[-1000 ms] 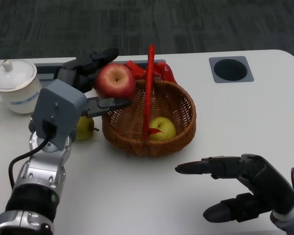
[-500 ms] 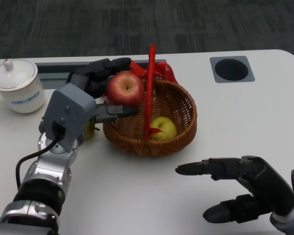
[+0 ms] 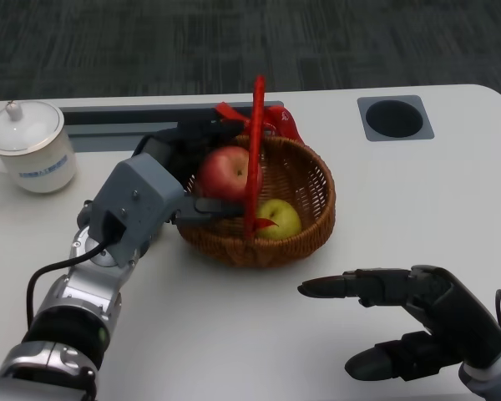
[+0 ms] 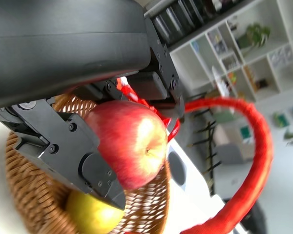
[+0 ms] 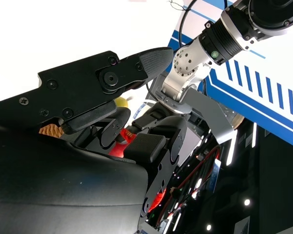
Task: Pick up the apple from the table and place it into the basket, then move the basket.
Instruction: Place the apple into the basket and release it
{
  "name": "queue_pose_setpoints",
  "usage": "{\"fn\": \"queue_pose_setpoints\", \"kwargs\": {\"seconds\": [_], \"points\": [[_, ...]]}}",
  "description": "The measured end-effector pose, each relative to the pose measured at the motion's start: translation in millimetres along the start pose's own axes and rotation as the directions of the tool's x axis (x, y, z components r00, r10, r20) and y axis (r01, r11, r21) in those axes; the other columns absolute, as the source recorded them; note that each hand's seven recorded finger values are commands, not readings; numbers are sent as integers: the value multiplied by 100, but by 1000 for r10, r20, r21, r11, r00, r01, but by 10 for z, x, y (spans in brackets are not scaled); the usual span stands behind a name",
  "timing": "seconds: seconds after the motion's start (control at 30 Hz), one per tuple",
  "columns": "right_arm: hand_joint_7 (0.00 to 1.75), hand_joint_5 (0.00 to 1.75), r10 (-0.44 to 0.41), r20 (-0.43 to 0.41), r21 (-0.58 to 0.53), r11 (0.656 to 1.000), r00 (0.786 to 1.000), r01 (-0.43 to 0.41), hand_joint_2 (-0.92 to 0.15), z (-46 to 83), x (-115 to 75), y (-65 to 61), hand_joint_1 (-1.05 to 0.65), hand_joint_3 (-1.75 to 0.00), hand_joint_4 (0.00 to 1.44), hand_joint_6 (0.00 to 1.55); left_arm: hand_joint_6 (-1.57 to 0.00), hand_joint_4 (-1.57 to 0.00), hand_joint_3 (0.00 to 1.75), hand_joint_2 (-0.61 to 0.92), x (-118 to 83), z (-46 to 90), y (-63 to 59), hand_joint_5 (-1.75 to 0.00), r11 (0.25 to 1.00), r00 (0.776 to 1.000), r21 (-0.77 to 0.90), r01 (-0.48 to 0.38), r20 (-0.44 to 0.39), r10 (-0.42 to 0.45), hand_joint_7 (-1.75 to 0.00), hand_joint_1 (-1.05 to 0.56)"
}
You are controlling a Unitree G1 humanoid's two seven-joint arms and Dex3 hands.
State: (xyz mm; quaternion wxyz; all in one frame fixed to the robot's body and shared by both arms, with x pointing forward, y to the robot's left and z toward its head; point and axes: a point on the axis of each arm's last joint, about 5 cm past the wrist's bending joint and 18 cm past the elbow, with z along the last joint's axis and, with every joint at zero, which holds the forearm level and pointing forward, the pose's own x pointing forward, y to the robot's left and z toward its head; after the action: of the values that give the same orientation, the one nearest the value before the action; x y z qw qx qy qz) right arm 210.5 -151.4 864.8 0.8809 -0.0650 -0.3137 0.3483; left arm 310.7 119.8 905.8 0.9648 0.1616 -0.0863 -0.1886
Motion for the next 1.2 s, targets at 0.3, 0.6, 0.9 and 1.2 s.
{"fn": "queue_pose_setpoints", "kwargs": {"seconds": [0.3, 0.6, 0.9, 1.2], "points": [[0, 0, 2, -4, -4, 1000, 1000, -2, -85, 2, -10, -14, -51, 0, 81, 68, 0, 0, 0, 75, -30, 10, 193, 0, 977, 987, 141, 162, -12, -162, 0, -71], [0, 0, 0, 2, -52, 999, 1000, 0, -85, 28, 6, -142, -52, 0, 77, 64, -5, -2, 1, 79, -29, 115, 277, -1, 982, 982, 139, 130, 116, -146, -2, -76], [0, 0, 36, 46, -167, 986, 998, -28, -86, 94, 159, -423, -52, 0, 68, 59, -28, -30, 0, 78, -436, 131, 372, -6, 1000, 947, 4, -28, 320, 25, -4, -65], [0, 0, 130, -1, -230, 965, 992, -126, -87, 71, 304, -572, -58, 0, 62, 54, -46, -48, 0, 76, -1104, 125, 601, -7, 995, 939, -10, -96, 331, 94, -5, -65]]}}
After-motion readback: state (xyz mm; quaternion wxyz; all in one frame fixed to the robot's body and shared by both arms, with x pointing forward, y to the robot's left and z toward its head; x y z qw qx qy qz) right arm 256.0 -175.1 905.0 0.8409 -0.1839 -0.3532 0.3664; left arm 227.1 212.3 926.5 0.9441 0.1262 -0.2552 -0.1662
